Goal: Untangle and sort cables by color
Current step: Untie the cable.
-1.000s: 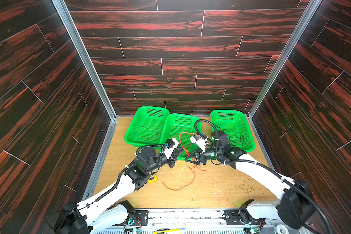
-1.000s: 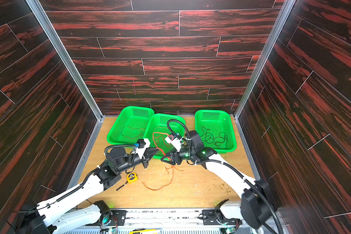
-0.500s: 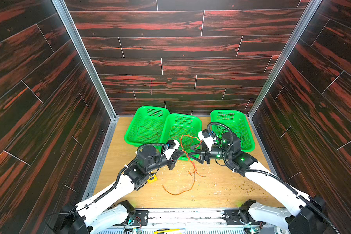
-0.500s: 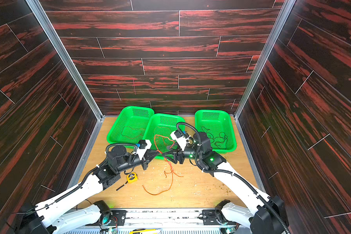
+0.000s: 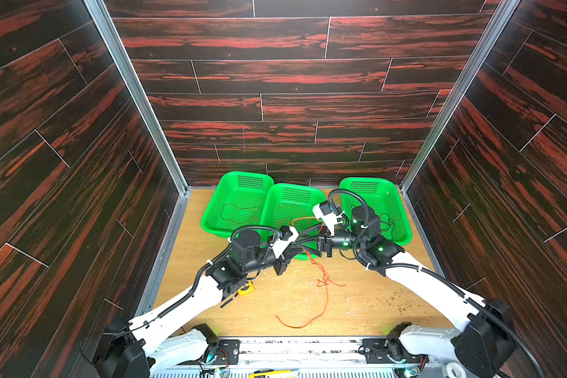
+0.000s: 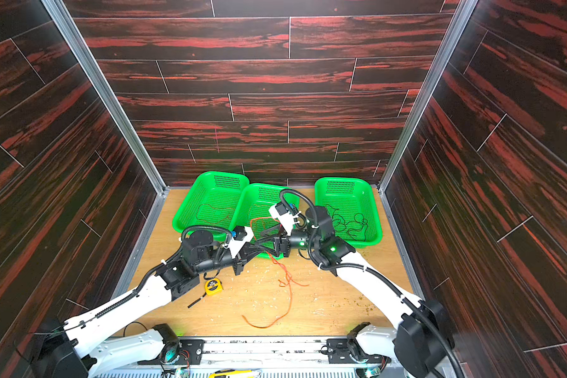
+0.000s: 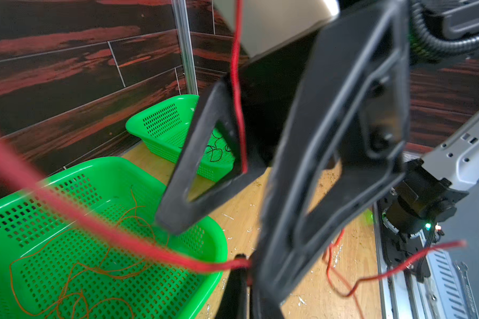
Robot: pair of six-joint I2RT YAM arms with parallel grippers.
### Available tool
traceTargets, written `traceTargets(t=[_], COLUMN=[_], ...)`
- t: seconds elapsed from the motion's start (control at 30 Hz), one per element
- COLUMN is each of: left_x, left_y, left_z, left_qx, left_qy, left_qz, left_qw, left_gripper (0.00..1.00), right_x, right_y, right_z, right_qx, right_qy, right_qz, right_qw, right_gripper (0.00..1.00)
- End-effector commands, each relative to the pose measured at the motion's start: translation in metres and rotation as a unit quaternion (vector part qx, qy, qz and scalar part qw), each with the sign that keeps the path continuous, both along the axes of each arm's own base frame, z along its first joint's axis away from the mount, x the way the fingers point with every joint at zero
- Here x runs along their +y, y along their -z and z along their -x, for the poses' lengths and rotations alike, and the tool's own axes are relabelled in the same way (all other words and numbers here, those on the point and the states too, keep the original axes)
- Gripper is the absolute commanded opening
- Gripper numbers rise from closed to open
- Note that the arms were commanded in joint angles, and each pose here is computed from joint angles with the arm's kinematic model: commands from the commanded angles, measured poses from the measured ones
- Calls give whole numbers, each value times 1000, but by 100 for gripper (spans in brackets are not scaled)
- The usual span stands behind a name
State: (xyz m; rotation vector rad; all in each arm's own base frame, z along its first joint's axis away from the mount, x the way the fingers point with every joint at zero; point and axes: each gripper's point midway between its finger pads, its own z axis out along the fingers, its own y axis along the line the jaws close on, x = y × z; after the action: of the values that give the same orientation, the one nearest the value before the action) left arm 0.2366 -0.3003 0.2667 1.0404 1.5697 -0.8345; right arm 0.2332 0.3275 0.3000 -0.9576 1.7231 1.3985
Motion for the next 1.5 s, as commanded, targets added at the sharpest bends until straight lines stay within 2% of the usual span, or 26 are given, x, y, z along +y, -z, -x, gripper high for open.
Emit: traceTargets(t=[0.0, 0.07, 0.2, 0.33, 0.4, 0.53, 0.73, 0.83, 0.97, 1.17, 1.3, 1.47], left_x=[-4, -5, -7, -9, -10, -11, -11, -10, -5, 3, 9, 25], left_y=[-11, -10, -6, -6, -7, -7, -8, -9, -8, -9, -11, -13], left_z=[2, 1, 1, 1, 1, 0, 1, 3, 7, 14, 16, 12], left_qx=[-22, -23, -23, -28, -30, -34, -41, -43, -44, -41, -47, -57], left_qy=[16, 19, 26, 31, 34, 37, 41, 42, 37, 30, 20, -26], left_qz=[-9, -18, -30, -37, -40, -43, -50, -48, -45, -39, -39, -42], left_qw=[1000, 999, 999, 998, 998, 998, 997, 997, 997, 998, 998, 997], left_gripper=[0, 0, 0, 0, 0, 0, 0, 0, 0, 0, 0, 0], right_x=[5, 6, 9, 13, 15, 17, 17, 9, -19, -70, -108, -143], right_y=[5, 11, 16, 32, 35, 39, 46, 46, 51, 60, 71, 78], right_z=[2, 0, -1, -3, -3, 1, -3, -17, -46, -77, -94, -99], right_qx=[23, 33, 49, 84, 92, 108, 116, 106, 116, 118, 131, 118], right_qy=[-17, -17, -22, -33, -38, -55, -45, -1, 88, 201, 270, 315], right_qz=[11, 19, 25, 49, 50, 47, 53, 53, 51, 84, 107, 141], right_qw=[1000, 999, 998, 995, 994, 992, 991, 993, 988, 969, 948, 931], right_gripper=[57, 54, 42, 48, 49, 42, 10, 0, 0, 0, 0, 0])
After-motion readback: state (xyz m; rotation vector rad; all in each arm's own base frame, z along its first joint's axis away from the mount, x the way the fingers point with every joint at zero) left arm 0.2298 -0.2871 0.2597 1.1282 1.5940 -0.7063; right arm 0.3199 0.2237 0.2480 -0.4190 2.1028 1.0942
